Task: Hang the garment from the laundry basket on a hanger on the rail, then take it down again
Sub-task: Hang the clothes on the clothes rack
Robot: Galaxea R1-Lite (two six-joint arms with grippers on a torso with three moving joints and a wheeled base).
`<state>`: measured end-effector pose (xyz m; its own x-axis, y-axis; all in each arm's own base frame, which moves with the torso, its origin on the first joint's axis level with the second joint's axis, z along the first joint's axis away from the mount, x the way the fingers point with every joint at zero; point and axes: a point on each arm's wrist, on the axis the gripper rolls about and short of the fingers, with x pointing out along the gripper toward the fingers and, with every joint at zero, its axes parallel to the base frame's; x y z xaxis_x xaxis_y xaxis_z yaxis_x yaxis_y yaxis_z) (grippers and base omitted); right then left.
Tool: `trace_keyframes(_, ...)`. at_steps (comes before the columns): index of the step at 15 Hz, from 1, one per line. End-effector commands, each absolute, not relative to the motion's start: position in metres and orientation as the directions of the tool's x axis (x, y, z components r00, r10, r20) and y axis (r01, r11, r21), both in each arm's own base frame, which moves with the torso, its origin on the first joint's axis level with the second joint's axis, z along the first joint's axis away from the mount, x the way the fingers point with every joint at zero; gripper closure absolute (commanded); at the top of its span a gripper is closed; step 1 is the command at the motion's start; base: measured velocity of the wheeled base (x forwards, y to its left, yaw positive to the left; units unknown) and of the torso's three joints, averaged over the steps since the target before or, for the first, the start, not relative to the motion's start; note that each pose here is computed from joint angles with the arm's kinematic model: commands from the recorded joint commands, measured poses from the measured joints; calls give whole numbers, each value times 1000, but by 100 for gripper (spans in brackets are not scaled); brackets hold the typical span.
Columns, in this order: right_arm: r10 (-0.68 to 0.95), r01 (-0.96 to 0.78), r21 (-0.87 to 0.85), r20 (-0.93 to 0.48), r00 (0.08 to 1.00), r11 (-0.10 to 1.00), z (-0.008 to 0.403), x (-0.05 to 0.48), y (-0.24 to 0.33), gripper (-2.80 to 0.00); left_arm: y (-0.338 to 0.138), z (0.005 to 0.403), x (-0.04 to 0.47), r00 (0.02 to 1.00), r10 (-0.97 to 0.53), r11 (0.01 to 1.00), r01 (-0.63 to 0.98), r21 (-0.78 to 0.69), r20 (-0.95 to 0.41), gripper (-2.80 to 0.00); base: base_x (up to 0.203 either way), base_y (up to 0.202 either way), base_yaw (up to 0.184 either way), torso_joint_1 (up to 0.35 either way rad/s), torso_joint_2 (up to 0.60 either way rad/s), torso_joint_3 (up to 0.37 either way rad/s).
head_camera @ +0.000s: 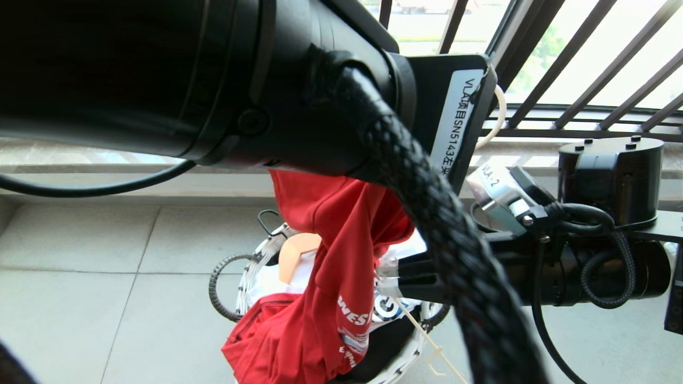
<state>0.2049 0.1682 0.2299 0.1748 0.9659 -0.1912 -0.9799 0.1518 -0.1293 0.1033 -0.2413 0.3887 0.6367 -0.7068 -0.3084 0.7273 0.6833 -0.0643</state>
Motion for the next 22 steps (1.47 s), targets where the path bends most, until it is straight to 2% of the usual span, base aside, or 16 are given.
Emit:
trace_keyframes(1, 971, -978, -139, -160, 179, 157, 234, 203, 167, 0, -245, 388, 101, 629, -712, 676, 734, -63, -313, 0, 0, 0, 0, 0, 0, 0)
trace_keyframes(7, 973, -976, -151, -146, 179, 156, 238, 197, 163, 0, -247, 389, 97, 620, -726, 664, 745, -64, -298, 0, 0, 0, 0, 0, 0, 0)
trace_keyframes(8, 973, -976, -153, -145, 179, 157, 238, 196, 162, 0, -247, 389, 97, 620, -726, 663, 746, -65, -297, -280, 0, 0, 0, 0, 0, 0)
trace_keyframes(17, 975, -972, -170, -127, 182, 159, 244, 189, 156, 0, -241, 387, 90, 606, -734, 651, 756, -65, -307, -280, 0, 0, 0, 0, 0, 0)
trace_keyframes(22, 972, -967, -180, -118, 202, 179, 247, 186, 150, 0, -200, 379, 82, 623, -707, 675, 736, -56, -333, -280, 0, 0, 0, 0, 0, 0)
